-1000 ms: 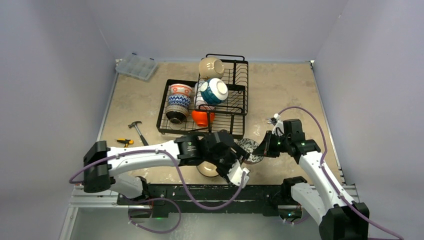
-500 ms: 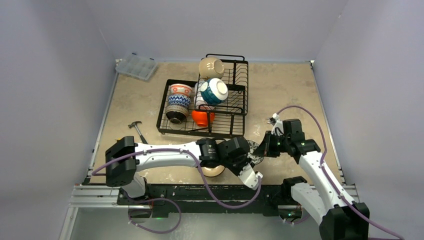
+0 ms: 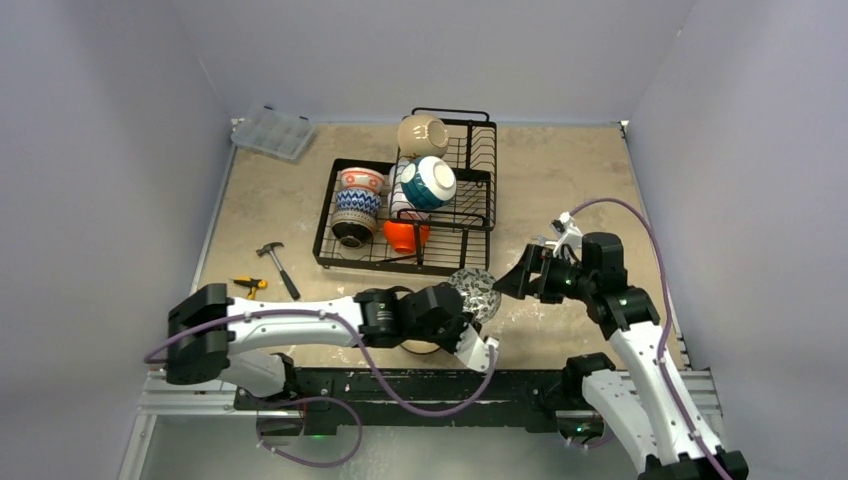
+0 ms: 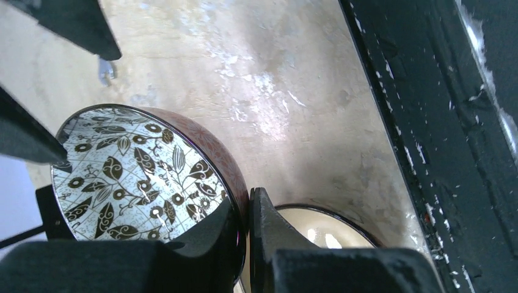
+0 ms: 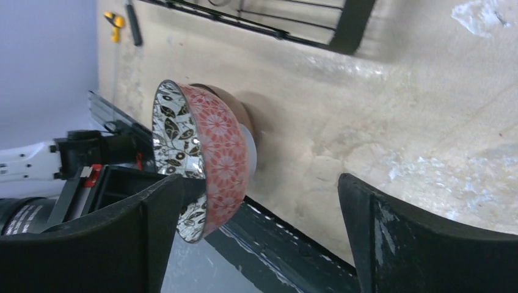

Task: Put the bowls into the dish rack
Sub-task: Turn the bowl upside down on the dish rack.

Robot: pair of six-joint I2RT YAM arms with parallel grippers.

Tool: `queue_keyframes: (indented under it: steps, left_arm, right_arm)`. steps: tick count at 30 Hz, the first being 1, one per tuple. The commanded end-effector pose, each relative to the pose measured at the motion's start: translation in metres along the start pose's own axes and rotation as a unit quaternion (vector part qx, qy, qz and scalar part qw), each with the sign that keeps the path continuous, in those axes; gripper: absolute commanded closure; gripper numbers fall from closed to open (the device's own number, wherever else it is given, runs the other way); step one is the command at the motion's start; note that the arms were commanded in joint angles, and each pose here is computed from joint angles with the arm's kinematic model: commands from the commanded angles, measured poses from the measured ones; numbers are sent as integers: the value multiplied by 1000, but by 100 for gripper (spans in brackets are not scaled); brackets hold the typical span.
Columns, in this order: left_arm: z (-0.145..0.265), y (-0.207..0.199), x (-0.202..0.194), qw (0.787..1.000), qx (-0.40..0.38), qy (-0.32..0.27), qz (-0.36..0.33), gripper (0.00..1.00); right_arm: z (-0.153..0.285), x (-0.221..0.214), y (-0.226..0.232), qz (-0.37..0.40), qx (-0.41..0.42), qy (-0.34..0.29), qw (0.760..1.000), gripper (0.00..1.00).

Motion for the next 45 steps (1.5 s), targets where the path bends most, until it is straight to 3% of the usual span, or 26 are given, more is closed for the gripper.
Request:
queue_keyframes:
  steps: [1,12,32,37,43,45]
  left_arm:
    - [31,29,31,983,124,-119,62,100]
    - [48,25,44,941,178,-255,132,100]
    - [31,47,64,946,181,-251,98,100]
    - [24,47,63,949,175,-242,95,100]
    - [17,44,58,954,170,-226,99,100]
    - [17,43,56,955,171,-223,99,100]
  right_arm:
    - [15,10,26,-12,52,-35,998,1]
    - [9,-2,42,-39,164,-2,986,1]
    - [-3,-9,43,-64,233,47,969,6]
    - [1,-4,51,-52,258,41,964,20]
    - [4,-4,53,-42,267,38,962,58]
    - [4,-6,53,-42,270,41,961,58]
Point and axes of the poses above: each gripper's point midway between its finger pads, its own z axis back along the fingers, its own y axis along the line the jaws close on, x = y × z, the point moved 5 cm from there along z, back along the fingers, and after that the axes turned 2 degrees about z, right-handed, at the moved point
